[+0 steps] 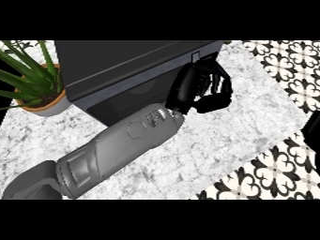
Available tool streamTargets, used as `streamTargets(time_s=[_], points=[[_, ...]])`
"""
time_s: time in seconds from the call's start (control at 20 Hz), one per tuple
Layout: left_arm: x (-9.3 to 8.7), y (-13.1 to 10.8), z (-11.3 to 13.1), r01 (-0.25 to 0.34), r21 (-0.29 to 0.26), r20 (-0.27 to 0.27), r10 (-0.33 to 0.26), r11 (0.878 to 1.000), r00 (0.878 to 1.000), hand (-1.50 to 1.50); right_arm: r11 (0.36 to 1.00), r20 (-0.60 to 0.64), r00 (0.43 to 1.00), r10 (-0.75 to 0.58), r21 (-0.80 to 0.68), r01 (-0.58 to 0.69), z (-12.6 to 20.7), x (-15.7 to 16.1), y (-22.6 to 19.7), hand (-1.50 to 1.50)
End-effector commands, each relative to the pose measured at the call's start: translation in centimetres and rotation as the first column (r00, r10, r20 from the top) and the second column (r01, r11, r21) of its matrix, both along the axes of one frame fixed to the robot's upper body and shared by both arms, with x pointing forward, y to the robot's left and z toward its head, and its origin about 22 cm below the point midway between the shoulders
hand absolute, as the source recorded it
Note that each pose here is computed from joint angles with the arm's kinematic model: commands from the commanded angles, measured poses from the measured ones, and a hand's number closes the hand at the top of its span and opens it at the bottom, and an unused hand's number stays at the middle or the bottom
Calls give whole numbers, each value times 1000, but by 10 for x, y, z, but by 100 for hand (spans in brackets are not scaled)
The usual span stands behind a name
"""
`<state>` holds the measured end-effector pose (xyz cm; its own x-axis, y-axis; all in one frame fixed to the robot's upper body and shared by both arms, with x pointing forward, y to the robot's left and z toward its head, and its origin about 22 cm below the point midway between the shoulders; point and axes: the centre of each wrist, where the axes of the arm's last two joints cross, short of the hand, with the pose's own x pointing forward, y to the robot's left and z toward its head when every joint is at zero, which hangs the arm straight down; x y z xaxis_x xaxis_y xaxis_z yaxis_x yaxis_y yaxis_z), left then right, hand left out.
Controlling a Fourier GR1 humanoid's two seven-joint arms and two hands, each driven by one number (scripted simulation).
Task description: Pick up the milk, place it into the microwave and close the microwave
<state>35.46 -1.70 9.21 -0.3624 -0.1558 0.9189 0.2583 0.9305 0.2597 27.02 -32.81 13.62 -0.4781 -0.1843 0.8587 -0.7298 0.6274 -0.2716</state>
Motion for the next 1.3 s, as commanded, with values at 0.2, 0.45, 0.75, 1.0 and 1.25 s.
streamTargets(time_s=[0.2, 0.45, 0.75, 1.0, 1.25], points=[[2, -14, 7, -19, -8, 0, 19, 1000, 1000, 150, 991, 15, 991, 131, 12, -132, 3, -8, 14, 150], [6, -17, 17, -29, -25, 27, 30, 999, 999, 150, 987, 35, 987, 158, 12, -159, 11, -12, 21, 150], [16, -1, 23, -198, -257, -336, 105, 946, 936, 150, 964, -111, 964, 242, -87, -252, -6, -26, 33, 150], [20, 11, 23, -236, -410, -423, 45, 881, 905, 150, 961, -148, 954, 261, -49, -271, -15, -39, 43, 150], [19, 23, -1, -236, -468, -480, -21, 852, 877, 150, 967, -170, 953, 251, 8, -253, -25, -55, 52, 150]])
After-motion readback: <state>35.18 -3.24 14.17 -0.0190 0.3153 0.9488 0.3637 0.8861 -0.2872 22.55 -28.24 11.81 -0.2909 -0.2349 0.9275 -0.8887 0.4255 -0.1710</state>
